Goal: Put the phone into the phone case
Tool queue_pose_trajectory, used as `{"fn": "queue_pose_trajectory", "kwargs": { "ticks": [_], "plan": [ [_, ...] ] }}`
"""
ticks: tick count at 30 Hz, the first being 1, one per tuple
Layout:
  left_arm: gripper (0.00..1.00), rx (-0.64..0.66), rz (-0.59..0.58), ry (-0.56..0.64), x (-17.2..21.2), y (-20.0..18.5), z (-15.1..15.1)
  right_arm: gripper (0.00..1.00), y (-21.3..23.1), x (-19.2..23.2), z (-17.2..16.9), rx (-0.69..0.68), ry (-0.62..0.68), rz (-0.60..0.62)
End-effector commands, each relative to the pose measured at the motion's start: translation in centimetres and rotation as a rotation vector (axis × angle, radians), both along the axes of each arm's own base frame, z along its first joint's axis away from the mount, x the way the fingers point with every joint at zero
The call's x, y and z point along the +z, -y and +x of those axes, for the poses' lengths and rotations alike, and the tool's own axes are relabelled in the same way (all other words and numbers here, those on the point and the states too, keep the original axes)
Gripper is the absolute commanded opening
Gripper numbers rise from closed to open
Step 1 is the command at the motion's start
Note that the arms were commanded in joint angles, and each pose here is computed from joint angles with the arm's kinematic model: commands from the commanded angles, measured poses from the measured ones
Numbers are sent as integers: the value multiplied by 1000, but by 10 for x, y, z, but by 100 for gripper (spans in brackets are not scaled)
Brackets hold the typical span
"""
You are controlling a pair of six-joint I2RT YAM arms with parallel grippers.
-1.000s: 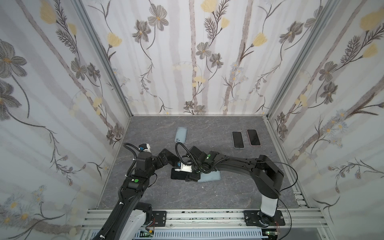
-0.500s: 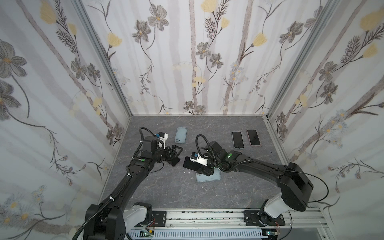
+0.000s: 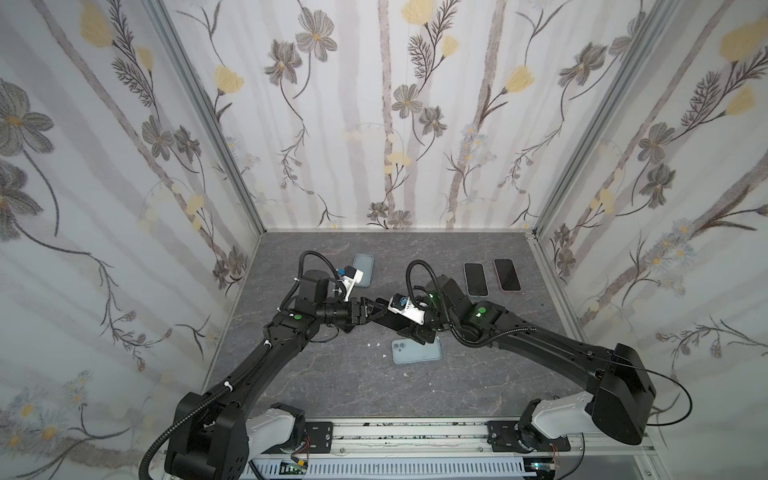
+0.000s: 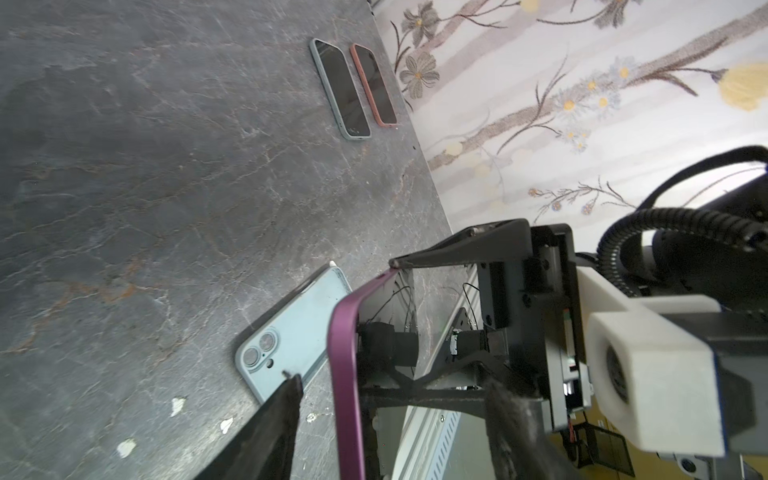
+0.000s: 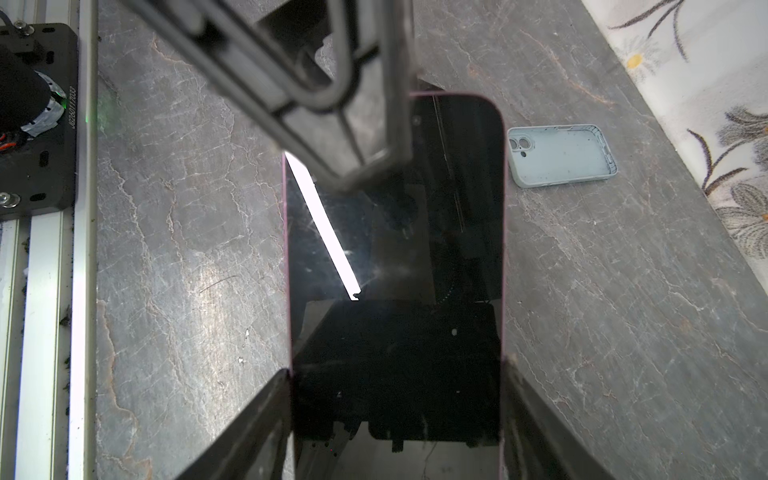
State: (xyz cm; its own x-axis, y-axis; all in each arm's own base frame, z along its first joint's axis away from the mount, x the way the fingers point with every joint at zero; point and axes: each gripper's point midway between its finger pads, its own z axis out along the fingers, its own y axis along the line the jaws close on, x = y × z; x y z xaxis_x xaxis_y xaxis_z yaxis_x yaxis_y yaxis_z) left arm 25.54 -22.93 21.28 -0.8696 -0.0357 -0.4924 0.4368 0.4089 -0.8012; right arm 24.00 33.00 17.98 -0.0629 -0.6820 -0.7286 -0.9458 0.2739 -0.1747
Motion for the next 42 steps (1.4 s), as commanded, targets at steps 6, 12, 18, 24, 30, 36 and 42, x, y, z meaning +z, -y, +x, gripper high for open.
{"fn": "queue_pose_trajectory", "kwargs": {
  "ticks": [6,12,18,24,30,36,42],
  "plan": [
    [47,-33,-47,30,16,5,-1,53,-5,16,3,-7,37,40],
    [36,-34,-48,17,16,6,0,53,-4,16,4,-15,43,38],
    [7,-35,-46,12,16,6,-2,53,-4,19,6,-22,56,41],
    [0,-17,-34,10,15,4,-1,55,-6,21,8,-28,69,48],
    [0,69,-3,46,17,-4,9,69,-6,25,12,-58,89,57],
    [0,161,-48,144,42,-11,17,100,-10,51,16,-99,104,157],
    [0,278,-103,287,87,-25,23,100,-2,106,23,-198,167,373]
  ]
}}
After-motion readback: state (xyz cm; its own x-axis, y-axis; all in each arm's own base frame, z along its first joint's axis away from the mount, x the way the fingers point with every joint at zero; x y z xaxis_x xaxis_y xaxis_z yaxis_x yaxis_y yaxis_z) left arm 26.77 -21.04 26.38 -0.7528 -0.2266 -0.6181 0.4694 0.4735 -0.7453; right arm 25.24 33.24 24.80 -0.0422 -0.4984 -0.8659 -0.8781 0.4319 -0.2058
